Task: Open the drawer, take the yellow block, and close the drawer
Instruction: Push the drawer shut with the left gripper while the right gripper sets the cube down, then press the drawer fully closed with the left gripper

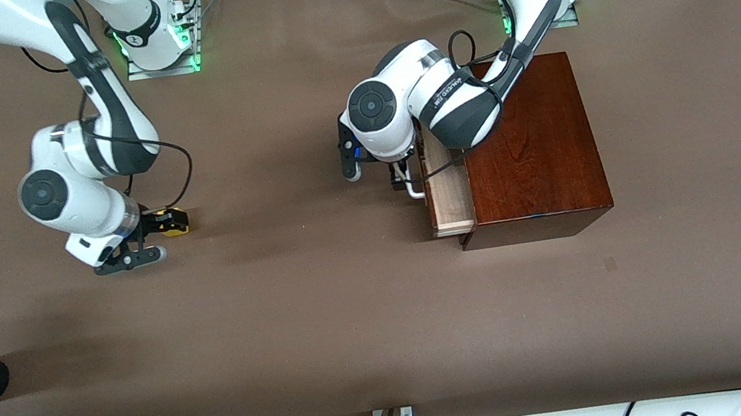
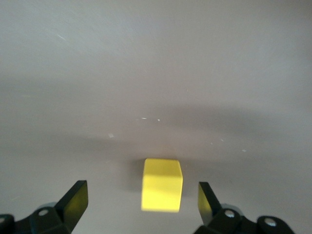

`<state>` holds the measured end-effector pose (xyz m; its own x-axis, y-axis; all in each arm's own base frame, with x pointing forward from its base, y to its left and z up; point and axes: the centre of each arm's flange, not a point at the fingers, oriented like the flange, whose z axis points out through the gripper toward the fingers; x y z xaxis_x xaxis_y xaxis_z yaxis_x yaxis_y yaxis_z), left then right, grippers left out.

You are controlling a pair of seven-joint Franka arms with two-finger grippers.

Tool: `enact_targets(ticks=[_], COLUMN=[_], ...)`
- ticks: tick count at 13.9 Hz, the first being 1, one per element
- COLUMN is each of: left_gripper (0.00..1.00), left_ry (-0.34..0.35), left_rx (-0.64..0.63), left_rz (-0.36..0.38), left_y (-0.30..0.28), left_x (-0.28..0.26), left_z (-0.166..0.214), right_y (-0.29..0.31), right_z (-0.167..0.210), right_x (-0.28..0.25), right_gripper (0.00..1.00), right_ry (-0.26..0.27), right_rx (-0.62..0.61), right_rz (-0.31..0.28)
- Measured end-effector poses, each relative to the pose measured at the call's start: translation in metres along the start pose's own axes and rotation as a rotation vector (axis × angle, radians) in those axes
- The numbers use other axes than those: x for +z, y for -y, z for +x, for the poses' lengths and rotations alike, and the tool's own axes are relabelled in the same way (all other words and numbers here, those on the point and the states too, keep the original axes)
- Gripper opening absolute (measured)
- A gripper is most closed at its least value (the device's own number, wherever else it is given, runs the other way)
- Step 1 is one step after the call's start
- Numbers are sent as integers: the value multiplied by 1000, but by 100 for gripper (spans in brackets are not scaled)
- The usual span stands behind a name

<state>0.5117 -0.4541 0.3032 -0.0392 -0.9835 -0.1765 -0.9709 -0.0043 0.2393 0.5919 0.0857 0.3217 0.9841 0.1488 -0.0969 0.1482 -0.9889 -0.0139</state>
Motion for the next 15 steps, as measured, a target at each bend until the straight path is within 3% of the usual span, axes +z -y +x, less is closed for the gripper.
enact_targets(ticks=[6,11,15], left_gripper=[100,100,100], left_ry=[147,152,129], left_rx=[-18,-30,-47], left_rz=[-20,-27,11], left_y=[8,12,14], left_x=[13,15,-9], left_z=[-26,-33,-38], right_y=[9,16,29], right_z=[-19,-63,-77], right_x=[-178,-270,-287], right_gripper=[100,100,100], right_ry=[52,61,27], right_rx=[-26,-28,-40], right_rz=[31,42,20])
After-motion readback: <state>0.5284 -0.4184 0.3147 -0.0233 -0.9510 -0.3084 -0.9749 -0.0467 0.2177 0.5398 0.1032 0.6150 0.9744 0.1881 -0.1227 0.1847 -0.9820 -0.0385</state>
